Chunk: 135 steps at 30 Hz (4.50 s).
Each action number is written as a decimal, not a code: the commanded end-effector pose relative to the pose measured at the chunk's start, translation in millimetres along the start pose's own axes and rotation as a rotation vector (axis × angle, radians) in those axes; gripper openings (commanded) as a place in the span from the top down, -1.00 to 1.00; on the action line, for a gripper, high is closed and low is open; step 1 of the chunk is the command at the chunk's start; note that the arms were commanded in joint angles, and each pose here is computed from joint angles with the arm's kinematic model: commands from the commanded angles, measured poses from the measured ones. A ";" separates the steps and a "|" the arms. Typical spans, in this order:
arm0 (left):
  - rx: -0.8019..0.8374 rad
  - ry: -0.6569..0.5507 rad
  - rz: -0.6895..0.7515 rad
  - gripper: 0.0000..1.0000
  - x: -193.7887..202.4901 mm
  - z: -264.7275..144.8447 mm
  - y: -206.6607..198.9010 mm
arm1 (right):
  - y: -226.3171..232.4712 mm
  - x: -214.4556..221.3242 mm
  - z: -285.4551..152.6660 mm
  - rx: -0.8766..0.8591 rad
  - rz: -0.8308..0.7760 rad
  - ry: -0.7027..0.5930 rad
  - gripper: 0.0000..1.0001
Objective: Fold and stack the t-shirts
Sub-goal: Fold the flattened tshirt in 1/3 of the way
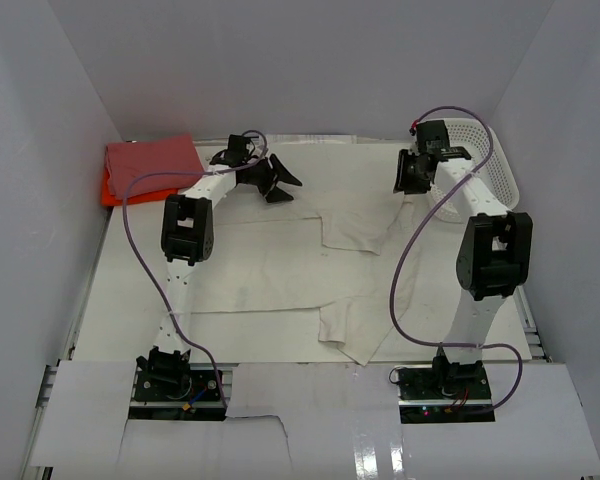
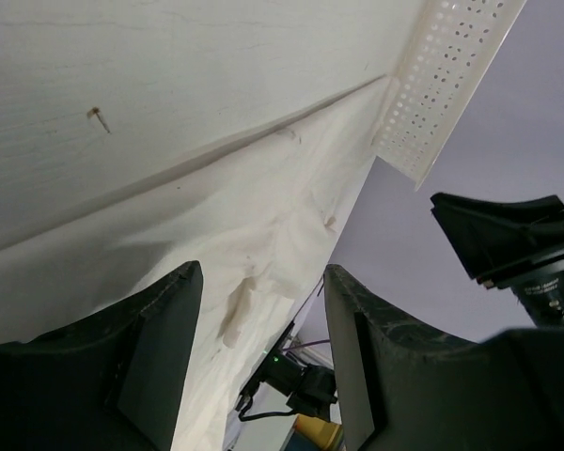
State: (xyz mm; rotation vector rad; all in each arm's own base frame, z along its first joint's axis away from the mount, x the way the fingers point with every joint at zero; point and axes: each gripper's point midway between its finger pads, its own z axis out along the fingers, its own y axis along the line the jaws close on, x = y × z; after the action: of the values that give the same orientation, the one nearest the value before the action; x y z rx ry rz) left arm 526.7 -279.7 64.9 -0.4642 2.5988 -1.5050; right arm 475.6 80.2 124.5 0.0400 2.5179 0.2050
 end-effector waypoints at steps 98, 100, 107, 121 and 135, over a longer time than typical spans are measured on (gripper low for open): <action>0.038 0.278 0.119 -0.30 144.0 59.8 -33.1 | 44.7 152.4 17.4 -0.293 0.162 0.153 0.26; 0.036 0.281 0.115 -0.29 144.2 60.4 -31.8 | 45.0 150.6 18.3 -0.294 0.159 0.150 0.31; 0.041 0.280 0.111 -0.29 141.7 58.9 -31.4 | 51.1 157.8 25.1 -0.319 0.162 0.190 0.34; 0.045 0.274 0.106 -0.29 136.8 56.1 -30.5 | 53.2 151.0 14.6 -0.314 0.142 0.181 0.85; 0.043 0.269 0.105 -0.30 135.1 55.1 -30.4 | 61.3 147.8 -25.2 -0.364 0.118 0.166 0.85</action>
State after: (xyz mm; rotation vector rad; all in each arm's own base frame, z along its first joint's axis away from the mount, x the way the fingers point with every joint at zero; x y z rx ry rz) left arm 416.3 -388.7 49.0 -0.1190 2.7476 -1.6976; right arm 343.5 145.5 50.1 0.0825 2.6330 0.7168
